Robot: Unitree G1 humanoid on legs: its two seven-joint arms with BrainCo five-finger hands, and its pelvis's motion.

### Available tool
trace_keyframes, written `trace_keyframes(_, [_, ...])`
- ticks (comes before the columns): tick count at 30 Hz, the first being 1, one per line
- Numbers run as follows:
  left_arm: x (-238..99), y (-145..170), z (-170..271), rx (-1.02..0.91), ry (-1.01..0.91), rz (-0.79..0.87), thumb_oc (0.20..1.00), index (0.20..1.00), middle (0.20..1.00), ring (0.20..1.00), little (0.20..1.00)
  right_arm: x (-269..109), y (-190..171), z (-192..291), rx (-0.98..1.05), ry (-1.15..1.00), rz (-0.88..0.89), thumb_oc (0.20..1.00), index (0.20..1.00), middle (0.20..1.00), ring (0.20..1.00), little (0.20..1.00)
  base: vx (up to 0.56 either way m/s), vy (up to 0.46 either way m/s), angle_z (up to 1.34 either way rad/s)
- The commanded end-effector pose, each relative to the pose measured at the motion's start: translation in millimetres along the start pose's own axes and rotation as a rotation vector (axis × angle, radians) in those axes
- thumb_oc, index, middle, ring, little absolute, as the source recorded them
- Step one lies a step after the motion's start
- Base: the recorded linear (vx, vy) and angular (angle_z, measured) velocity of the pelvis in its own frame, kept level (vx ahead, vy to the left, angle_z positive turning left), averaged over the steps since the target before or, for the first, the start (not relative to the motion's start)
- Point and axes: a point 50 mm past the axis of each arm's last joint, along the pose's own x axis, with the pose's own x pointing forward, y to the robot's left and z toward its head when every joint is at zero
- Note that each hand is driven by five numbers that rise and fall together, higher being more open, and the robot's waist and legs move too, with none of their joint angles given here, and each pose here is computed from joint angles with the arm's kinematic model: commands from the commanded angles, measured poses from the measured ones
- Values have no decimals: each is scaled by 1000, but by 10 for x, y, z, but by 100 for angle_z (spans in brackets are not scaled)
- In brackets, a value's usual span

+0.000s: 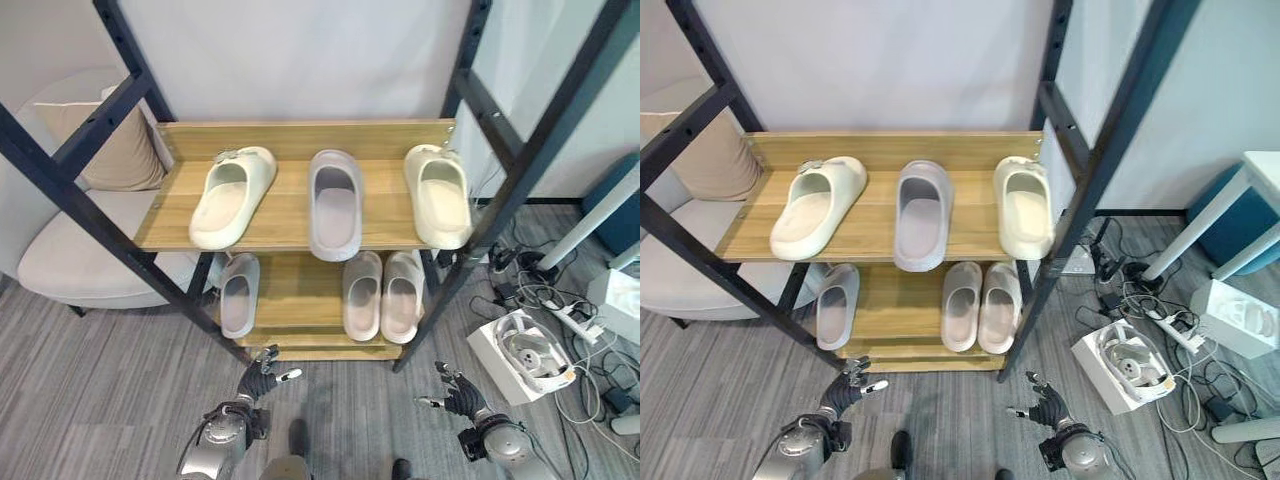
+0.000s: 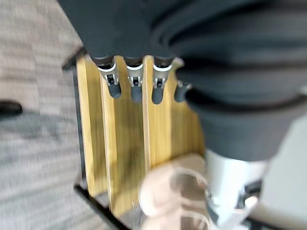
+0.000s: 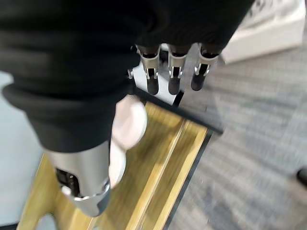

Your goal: Arrange the slippers neatly on the shoe rack.

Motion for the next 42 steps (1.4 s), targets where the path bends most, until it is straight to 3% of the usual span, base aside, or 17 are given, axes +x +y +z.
trace_keyframes(1, [107, 87, 318, 55, -126, -7, 1000, 1000, 1000, 1000, 1000, 57, 63, 417, -23, -187, 19, 1000, 1000, 1000, 1000, 1000, 34, 43, 8])
trace_keyframes(5, [92, 114, 315, 51, -129, 12, 1000, 1000, 1000, 1000, 1000, 69, 24, 555, -125, -243, -6, 1000, 1000, 1000, 1000, 1000, 40, 74, 7])
trace_keyframes(6, [78, 165, 330, 54, -140, 29, 1000, 1000, 1000, 1000, 1000, 19, -77, 881, -339, -391, -34, 1000, 1000, 1000, 1000, 1000, 3, 39, 5])
trace_keyframes(7, [78, 164, 329, 54, -140, 28, 1000, 1000, 1000, 1000, 1000, 17, -79, 881, -340, -391, -34, 1000, 1000, 1000, 1000, 1000, -10, 67, 1])
trace_keyframes(8, [84, 205, 354, 54, -152, 49, 1000, 1000, 1000, 1000, 1000, -102, -144, 1216, -384, -548, -58, 1000, 1000, 1000, 1000, 1000, -27, 53, 1])
trace_keyframes(10, [71, 304, 338, 42, -146, 90, 1000, 1000, 1000, 1000, 1000, -577, -226, 1925, -260, -939, -55, 1000, 1000, 1000, 1000, 1000, -31, 82, -6])
trace_keyframes(11, [63, 314, 350, 43, -152, 91, 1000, 1000, 1000, 1000, 1000, -680, -265, 2085, -210, -1028, -57, 1000, 1000, 1000, 1000, 1000, -9, 71, -17])
trace_keyframes(16, [47, 217, 338, 53, -150, 37, 1000, 1000, 1000, 1000, 1000, -817, -487, 2648, -178, -1233, -202, 1000, 1000, 1000, 1000, 1000, 28, 35, -9])
trace_keyframes(20, [45, 170, 285, 71, -124, 8, 1000, 1000, 1000, 1000, 1000, -543, -768, 3044, -314, -1161, -484, 1000, 1000, 1000, 1000, 1000, 45, 29, 21])
trace_keyframes(24, [42, 147, 233, 80, -102, -8, 1000, 1000, 1000, 1000, 1000, -401, -898, 3253, -344, -1106, -580, 1000, 1000, 1000, 1000, 1000, 14, 11, 22])
trace_keyframes(31, [75, 121, 237, 98, -94, -24, 1000, 1000, 1000, 1000, 1000, -353, -1042, 3617, -392, -1080, -674, 1000, 1000, 1000, 1000, 1000, -9, 10, 2])
trace_keyframes(42, [114, 126, 330, 100, -128, 1, 1000, 1000, 1000, 1000, 1000, -175, -981, 3614, -464, -990, -659, 1000, 1000, 1000, 1000, 1000, -45, 12, 5])
